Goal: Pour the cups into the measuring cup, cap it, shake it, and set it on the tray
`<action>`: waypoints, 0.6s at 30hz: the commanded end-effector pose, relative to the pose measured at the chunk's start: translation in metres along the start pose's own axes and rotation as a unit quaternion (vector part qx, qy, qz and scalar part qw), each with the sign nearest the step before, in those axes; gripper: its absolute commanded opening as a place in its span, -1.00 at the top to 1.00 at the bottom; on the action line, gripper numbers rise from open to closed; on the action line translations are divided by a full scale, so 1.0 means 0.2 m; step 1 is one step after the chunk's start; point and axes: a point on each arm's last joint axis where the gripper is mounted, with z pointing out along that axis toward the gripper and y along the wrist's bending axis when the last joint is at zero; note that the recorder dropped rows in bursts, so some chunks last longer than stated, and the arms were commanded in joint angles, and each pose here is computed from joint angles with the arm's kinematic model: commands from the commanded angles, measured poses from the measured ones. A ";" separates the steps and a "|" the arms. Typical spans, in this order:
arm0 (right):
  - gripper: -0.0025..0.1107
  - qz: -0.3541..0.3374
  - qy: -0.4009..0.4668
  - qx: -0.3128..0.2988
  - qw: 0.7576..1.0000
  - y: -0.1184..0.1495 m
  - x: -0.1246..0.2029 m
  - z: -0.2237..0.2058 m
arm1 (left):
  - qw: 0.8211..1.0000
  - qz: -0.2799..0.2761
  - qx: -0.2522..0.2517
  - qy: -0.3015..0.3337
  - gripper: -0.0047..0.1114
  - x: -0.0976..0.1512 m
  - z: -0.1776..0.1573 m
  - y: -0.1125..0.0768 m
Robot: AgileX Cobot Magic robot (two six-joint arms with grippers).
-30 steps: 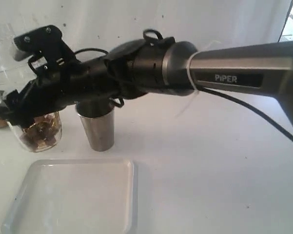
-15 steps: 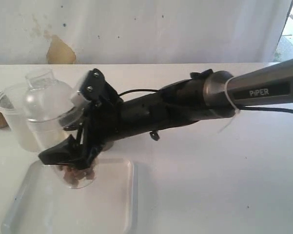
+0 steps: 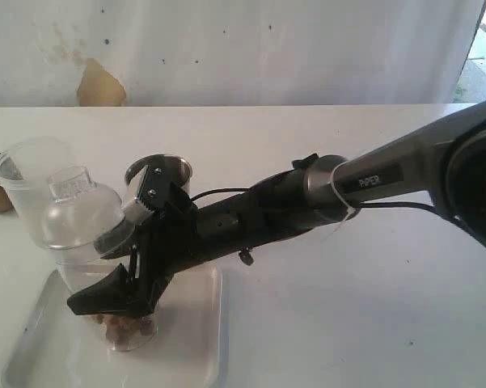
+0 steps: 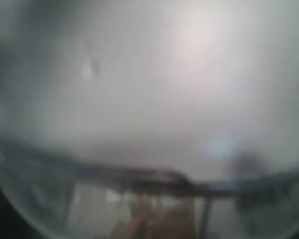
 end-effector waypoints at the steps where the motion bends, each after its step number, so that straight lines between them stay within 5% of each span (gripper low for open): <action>1: 0.96 -0.010 -0.012 -0.002 1.000 -0.04 -0.01 0.03 | 1.000 0.001 0.001 -0.002 0.92 0.01 0.00 0.00; 18: 0.96 -0.011 -0.015 -0.001 1.000 -0.05 -0.03 0.03 | 1.000 0.001 0.001 -0.002 0.92 0.01 0.00 0.00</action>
